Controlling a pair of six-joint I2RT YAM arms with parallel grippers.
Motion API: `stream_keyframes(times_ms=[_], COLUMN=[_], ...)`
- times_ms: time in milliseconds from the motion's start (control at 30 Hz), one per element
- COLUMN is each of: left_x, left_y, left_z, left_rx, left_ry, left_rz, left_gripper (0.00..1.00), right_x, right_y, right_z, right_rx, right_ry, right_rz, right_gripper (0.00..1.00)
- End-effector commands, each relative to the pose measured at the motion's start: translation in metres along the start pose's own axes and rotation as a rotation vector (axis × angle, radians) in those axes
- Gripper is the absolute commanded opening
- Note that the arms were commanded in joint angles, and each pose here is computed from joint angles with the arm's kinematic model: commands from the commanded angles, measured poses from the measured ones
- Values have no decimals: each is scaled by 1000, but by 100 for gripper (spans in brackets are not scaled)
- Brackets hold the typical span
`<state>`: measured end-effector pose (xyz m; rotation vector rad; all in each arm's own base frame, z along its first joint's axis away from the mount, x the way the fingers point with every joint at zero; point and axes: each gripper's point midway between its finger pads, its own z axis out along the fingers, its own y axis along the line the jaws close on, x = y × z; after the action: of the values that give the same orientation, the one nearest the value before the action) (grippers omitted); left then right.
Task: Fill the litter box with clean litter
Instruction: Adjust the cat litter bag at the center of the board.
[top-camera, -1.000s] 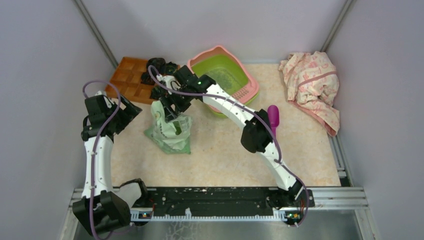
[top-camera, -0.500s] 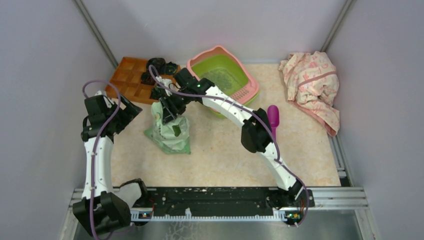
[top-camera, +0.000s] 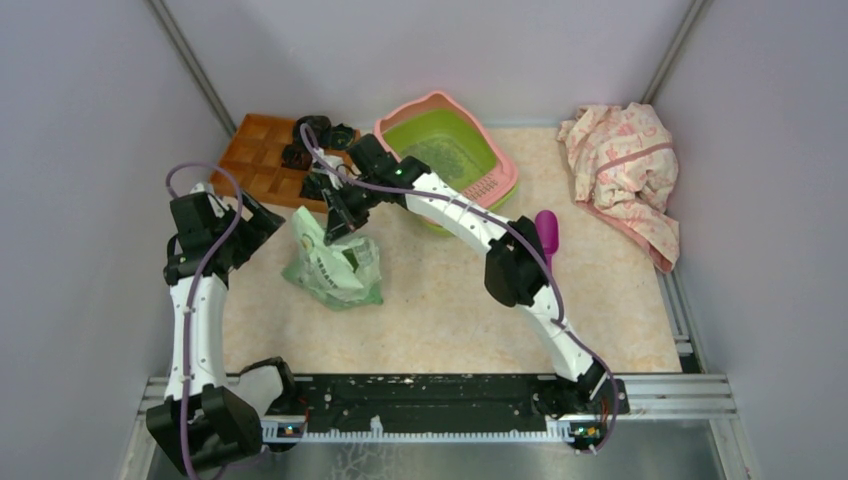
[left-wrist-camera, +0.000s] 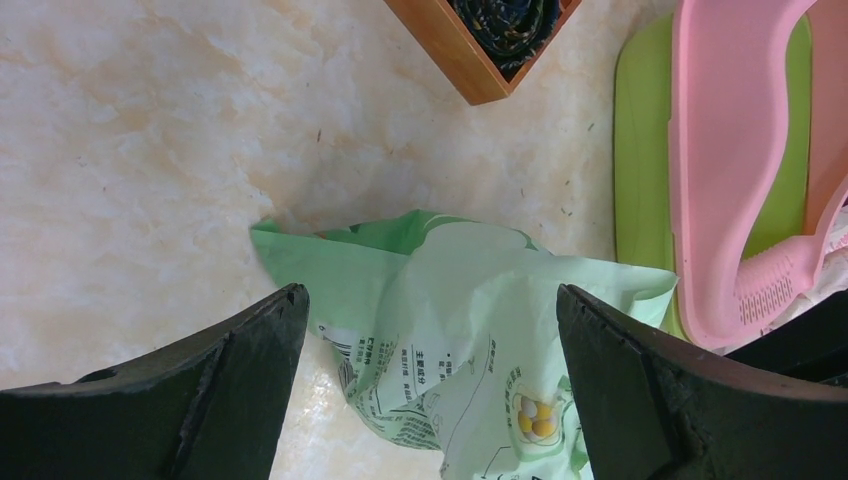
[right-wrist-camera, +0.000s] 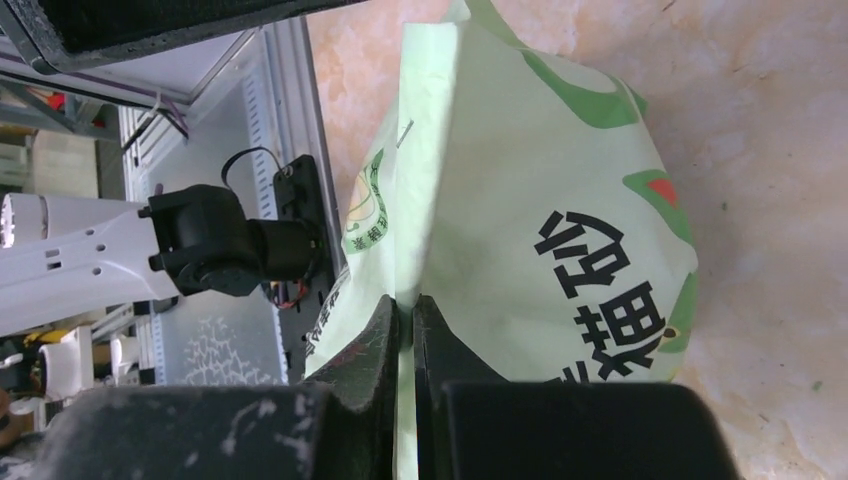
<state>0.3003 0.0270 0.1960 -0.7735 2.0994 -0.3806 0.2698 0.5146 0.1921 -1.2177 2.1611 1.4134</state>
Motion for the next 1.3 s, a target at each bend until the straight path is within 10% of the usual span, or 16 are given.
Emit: stream_keyframes(times_ms=[0, 400, 833, 933, 1267], left_x=[-5, -6, -13, -12, -10], left_y=[-4, -6, -6, -4, -9], left_z=[-4, -8, -18, -17, -18], left_rx=[26, 31, 15, 8, 37], left_ry=[-28, -43, -80, -75, -70], left_rz=[12, 12, 18, 21, 16], left_gripper=[99, 99, 99, 99, 99], right_x=[-61, -113, -78, -50, 12], right_y=[64, 166, 157, 128, 47], right_z=[-49, -136, -126, -111, -201], right_rx=[22, 262, 338, 376, 471], right_ry=[-185, -446, -321, -225, -355], right_rz=[-193, -604, -612, -593, -469], right_gripper=[0, 0, 0, 35, 72])
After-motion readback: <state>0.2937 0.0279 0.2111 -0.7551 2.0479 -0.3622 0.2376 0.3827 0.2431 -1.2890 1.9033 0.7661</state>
